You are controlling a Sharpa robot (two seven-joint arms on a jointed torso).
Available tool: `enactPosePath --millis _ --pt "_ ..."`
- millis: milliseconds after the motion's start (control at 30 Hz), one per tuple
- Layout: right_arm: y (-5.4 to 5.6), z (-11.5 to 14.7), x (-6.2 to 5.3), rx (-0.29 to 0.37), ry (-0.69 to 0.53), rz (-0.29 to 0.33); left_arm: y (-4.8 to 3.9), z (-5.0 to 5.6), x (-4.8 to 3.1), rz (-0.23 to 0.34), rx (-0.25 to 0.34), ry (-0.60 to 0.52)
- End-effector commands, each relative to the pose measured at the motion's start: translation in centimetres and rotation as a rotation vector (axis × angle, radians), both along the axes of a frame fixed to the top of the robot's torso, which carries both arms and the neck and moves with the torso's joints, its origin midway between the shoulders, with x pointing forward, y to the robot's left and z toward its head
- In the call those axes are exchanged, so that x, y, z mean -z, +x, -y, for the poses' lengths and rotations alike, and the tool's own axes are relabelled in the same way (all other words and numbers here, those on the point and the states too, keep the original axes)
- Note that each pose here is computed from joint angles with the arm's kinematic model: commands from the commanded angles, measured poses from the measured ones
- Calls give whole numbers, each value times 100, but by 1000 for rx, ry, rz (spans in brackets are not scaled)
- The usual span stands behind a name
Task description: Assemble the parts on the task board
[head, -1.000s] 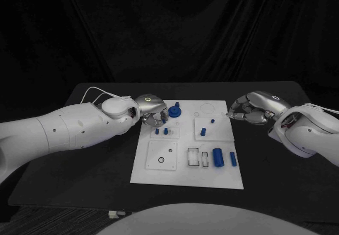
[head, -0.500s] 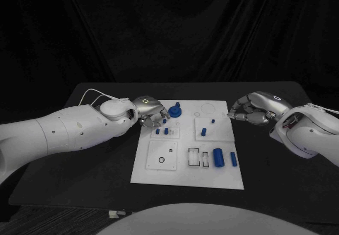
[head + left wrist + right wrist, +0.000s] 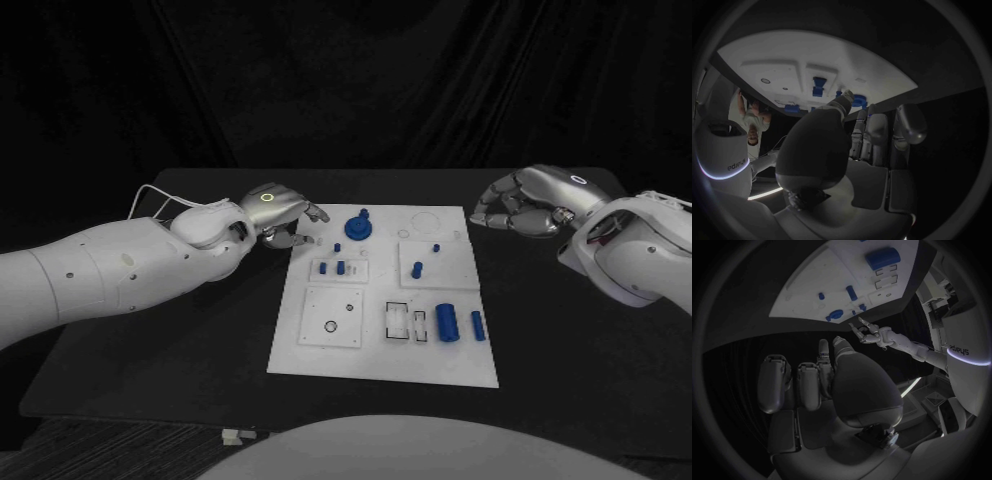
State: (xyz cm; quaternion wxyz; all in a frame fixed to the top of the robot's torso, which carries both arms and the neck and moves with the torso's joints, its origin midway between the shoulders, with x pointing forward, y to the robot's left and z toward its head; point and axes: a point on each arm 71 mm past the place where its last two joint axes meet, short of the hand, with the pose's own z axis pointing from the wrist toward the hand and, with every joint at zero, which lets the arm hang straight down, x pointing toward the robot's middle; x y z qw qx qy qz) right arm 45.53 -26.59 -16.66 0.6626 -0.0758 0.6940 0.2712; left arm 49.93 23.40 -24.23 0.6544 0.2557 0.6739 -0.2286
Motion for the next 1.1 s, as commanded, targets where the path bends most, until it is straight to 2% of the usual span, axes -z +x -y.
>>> enactPosePath --millis 33,100,200,333,433,567,767,1000,1100 --pt "47 -39 -136 2 9 41 -3 -115 -132 60 -54 -166" --pt "84 -78 -236 -12 13 68 -24 -203 -155 26 -73 -230" --pt "155 -155 -416 -37 9 120 -83 -343 -184 -58 -82 -314" --pt "236 -257 -546 -66 -44 152 -177 -460 -256 -134 -41 -420" --pt "280 -325 -577 -90 -92 159 -230 -494 -317 -173 -6 -507" --pt "336 -427 -555 -123 -180 148 -283 -478 -387 -202 47 -607" --pt "345 -532 -411 -161 -319 94 -339 -388 -437 -218 141 -668" --pt "313 -605 -259 -197 -375 73 -391 -360 -472 -164 177 -694" --pt "308 -613 -194 -202 -385 57 -409 -364 -473 -176 183 -718"
